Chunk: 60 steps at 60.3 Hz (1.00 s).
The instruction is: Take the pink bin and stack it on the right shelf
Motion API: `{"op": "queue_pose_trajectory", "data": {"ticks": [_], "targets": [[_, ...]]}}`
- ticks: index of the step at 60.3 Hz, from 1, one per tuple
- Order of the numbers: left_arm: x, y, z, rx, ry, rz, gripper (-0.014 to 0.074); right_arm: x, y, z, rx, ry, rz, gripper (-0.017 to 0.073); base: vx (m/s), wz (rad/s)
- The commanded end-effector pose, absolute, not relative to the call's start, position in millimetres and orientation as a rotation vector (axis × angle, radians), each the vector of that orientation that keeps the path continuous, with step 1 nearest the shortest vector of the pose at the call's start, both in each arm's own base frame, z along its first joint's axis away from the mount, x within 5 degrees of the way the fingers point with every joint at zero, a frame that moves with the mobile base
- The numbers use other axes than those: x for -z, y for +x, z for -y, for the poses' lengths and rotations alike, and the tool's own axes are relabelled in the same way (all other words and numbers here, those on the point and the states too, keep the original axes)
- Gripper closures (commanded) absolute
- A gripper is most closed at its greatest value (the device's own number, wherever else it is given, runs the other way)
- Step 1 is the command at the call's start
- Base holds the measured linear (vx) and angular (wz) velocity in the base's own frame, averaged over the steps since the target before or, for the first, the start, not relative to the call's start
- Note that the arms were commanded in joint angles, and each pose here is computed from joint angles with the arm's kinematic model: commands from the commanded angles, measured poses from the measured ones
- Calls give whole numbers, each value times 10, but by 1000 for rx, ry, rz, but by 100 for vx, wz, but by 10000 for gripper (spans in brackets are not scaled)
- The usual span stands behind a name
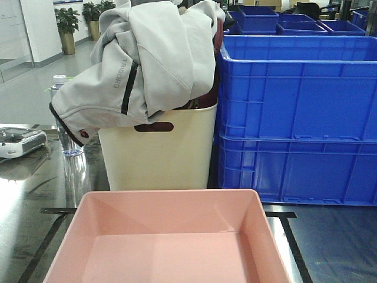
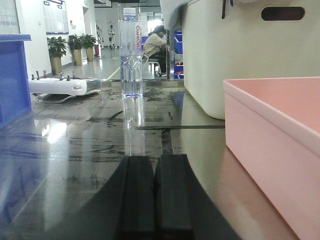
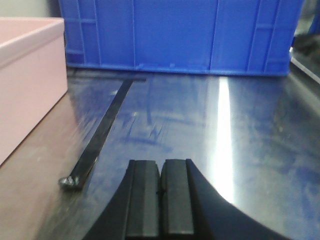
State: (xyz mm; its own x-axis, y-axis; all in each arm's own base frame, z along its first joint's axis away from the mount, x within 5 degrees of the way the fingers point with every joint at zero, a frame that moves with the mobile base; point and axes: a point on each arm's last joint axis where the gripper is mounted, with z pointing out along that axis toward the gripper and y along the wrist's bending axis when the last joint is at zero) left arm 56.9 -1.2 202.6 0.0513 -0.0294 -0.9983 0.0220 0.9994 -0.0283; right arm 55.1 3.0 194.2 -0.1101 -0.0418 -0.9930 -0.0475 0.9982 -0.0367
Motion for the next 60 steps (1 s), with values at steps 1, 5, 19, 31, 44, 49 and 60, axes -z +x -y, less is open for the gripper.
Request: {"op": "queue_pose_trajectory", "data": {"ticks": [1,5,19,31,44,49,60], "targets": [[-2070,552,17,57,-7,-1425,599,-2115,542,-12,35,-64,-1484,568,0,0],[-2070,552,17,57,-7,-1425,599,-2083,551,-12,61,-83,-1430,568,0,0],[-2070,552,17,57,-7,-1425,599,-2102,547,-24,20,-73,-1416,568,0,0],[-2070,552,17,57,-7,-1425,599,-2102,547,-19,27,-66,-1416,568,0,0],[-2070,552,17,57,-7,-1425,599,-2102,548,4,63,-37,-1417,568,0,0],[-2070,552,17,57,-7,-1425,599,-2102,549,-3,52,-47,-1418,568,0,0],[-2070,552,17,57,-7,-1425,599,-2101,549,-6,44,-48,-1418,568,0,0]]}}
